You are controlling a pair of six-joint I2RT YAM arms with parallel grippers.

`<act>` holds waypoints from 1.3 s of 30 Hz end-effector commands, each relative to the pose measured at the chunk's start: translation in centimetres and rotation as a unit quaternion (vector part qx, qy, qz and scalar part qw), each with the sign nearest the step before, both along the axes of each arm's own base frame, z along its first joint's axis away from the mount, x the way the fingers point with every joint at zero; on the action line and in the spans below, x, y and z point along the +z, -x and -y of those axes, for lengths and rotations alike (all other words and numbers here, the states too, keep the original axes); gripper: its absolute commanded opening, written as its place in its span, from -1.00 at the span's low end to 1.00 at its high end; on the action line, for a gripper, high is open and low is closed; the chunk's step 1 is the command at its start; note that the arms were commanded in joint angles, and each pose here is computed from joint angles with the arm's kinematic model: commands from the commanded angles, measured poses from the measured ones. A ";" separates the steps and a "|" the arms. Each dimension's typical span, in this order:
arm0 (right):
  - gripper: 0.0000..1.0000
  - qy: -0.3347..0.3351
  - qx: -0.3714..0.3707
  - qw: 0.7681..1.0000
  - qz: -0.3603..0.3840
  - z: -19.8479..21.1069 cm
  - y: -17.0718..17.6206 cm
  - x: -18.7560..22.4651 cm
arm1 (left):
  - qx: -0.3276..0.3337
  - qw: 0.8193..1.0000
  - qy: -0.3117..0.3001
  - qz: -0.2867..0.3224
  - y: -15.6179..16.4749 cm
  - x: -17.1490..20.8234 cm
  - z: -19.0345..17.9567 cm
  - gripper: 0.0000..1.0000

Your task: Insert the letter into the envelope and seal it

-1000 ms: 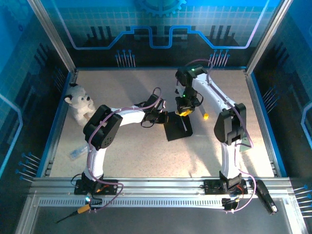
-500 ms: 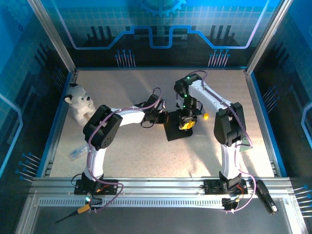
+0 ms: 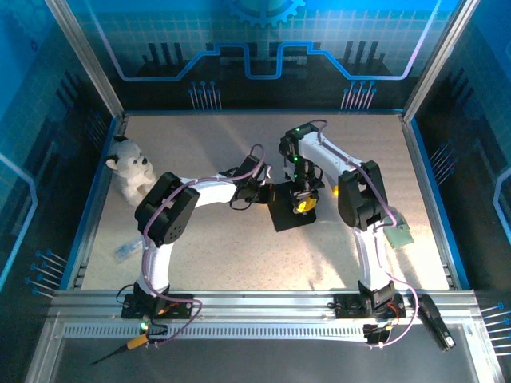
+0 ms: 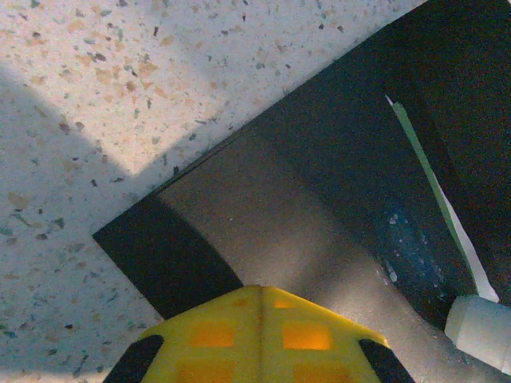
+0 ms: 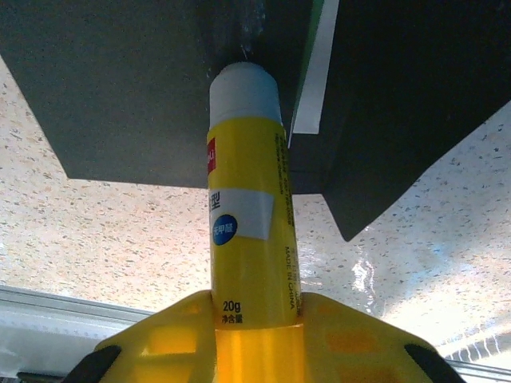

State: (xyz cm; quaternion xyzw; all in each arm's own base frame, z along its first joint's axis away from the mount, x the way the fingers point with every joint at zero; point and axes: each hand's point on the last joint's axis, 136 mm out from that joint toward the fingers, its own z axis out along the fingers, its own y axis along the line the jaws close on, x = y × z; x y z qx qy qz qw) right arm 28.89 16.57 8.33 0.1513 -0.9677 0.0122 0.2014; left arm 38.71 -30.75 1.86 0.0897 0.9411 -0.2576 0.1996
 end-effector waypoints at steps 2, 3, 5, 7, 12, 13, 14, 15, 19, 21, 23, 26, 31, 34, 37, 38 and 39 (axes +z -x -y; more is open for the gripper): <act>-0.96 0.012 0.004 1.000 -0.004 0.3 -0.9 -1.3 | -0.024 0.999 -0.021 -0.030 2.4 -1.2 -0.6 -1.00; -0.96 0.012 0.005 1.000 -0.004 0.3 -1.0 -1.5 | -0.024 0.999 -0.021 -0.030 2.4 -1.2 -0.6 -1.00; -0.97 0.011 0.003 1.000 -0.004 0.2 -1.4 -1.9 | -0.024 0.999 -0.021 -0.029 2.4 -1.3 -0.7 -1.00; -0.97 0.010 -0.001 1.000 -0.005 0.2 -1.7 -2.3 | -0.026 0.999 -0.021 -0.029 2.4 -1.3 -0.6 -1.00; -0.97 0.007 -0.009 1.000 -0.001 0.0 -3.0 -3.2 | -0.029 0.999 -0.023 -0.028 2.5 -1.2 -0.6 -1.00; -0.97 0.006 -0.012 1.000 -0.002 -0.1 -3.4 -3.4 | -0.029 0.999 -0.024 -0.028 2.5 -1.3 -0.7 -1.00; -0.98 0.004 -0.015 1.000 0.001 -0.1 -3.8 -3.4 | -0.029 0.999 -0.024 -0.029 2.6 -1.3 -0.7 -1.00; -0.98 0.003 -0.017 1.000 0.005 -0.2 -4.2 -3.4 | -0.029 0.999 -0.024 -0.028 2.6 -1.3 -0.7 -1.00; -0.98 -0.001 -0.026 1.000 0.015 -0.2 -5.8 -3.6 | -0.028 0.999 -0.024 -0.030 2.7 -1.4 -0.8 -1.00; -0.98 -0.003 -0.029 0.999 0.022 -0.2 -6.5 -3.4 | -0.029 0.999 -0.025 -0.030 2.8 -1.4 -0.8 -1.00; -0.99 -0.004 -0.030 0.999 0.031 -0.1 -7.0 -2.8 | -0.028 0.999 -0.027 -0.030 2.8 -1.5 -1.0 -1.00; -0.99 -0.013 -0.034 0.998 0.050 -0.3 -7.4 -1.4 | -0.028 0.999 -0.028 -0.031 2.8 -1.6 -1.0 -1.00; -0.99 -0.030 -0.041 0.996 0.079 -0.3 -7.4 1.5 | -0.026 0.999 -0.029 -0.034 2.8 -1.9 -1.0 -1.00; -0.99 -0.045 -0.045 0.993 0.095 -0.3 -7.0 3.5 | -0.027 0.998 -0.035 -0.034 3.0 -2.1 -1.2 -1.00; -0.98 -0.049 -0.039 0.994 0.095 0.0 -6.0 4.8 | -0.035 0.998 -0.044 -0.030 3.1 -2.2 -1.5 -1.00; -0.98 -0.047 -0.036 0.994 0.093 0.3 -5.6 5.0 | -0.038 0.998 -0.048 -0.027 3.1 -2.2 -1.6 -1.00; -0.98 -0.044 -0.033 0.995 0.089 0.6 -5.2 5.2 | -0.042 0.997 -0.053 -0.026 3.2 -2.3 -1.7 -1.00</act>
